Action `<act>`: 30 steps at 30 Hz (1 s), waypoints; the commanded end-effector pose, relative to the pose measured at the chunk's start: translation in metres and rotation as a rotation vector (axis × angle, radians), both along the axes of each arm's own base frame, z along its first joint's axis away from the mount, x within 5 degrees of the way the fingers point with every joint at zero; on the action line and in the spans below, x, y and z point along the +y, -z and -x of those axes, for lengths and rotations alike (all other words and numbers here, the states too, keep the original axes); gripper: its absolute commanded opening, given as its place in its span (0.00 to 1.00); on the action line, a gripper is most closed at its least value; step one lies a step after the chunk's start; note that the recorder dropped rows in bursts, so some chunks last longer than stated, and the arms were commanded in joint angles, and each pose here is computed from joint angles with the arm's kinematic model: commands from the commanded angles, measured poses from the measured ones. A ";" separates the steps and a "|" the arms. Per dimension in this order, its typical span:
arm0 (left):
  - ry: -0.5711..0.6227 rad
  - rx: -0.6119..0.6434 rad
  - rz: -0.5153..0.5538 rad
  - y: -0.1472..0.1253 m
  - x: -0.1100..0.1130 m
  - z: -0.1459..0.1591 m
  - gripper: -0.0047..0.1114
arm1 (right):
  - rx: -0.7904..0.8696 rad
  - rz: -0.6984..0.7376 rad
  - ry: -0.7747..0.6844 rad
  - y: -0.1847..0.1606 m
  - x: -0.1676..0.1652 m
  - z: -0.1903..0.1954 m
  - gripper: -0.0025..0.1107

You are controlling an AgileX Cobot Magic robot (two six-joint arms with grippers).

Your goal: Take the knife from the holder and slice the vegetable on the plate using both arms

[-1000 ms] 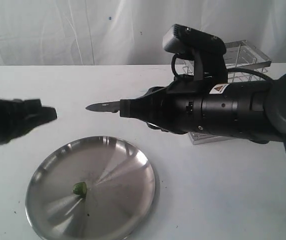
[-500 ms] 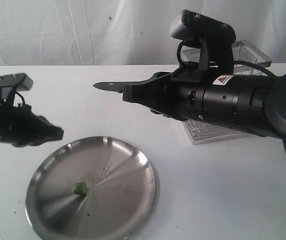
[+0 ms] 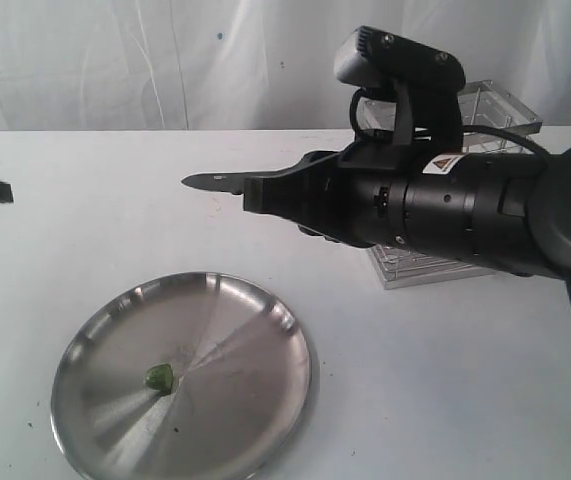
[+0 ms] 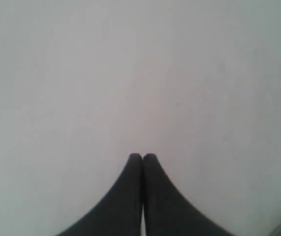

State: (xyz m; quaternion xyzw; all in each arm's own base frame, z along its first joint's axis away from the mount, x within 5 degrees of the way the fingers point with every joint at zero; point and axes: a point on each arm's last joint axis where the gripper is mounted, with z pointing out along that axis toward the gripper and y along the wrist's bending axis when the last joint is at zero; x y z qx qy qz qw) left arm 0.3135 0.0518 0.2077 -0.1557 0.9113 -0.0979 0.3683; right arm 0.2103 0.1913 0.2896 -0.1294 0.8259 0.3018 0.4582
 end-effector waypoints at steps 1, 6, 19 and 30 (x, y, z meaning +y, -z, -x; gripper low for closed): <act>0.011 -0.098 0.094 -0.029 0.002 -0.039 0.04 | -0.014 0.007 -0.003 -0.001 -0.001 0.001 0.02; -0.336 -0.284 0.413 -0.054 0.018 -0.072 0.04 | -0.016 0.016 -0.012 0.000 0.000 0.001 0.02; -0.189 -0.430 -0.321 -0.076 0.055 -0.087 0.04 | 0.063 0.052 -0.093 0.007 0.003 0.009 0.02; 0.291 -0.439 -0.394 -0.055 -0.026 -0.048 0.04 | 0.009 0.049 -0.049 0.005 0.001 0.003 0.02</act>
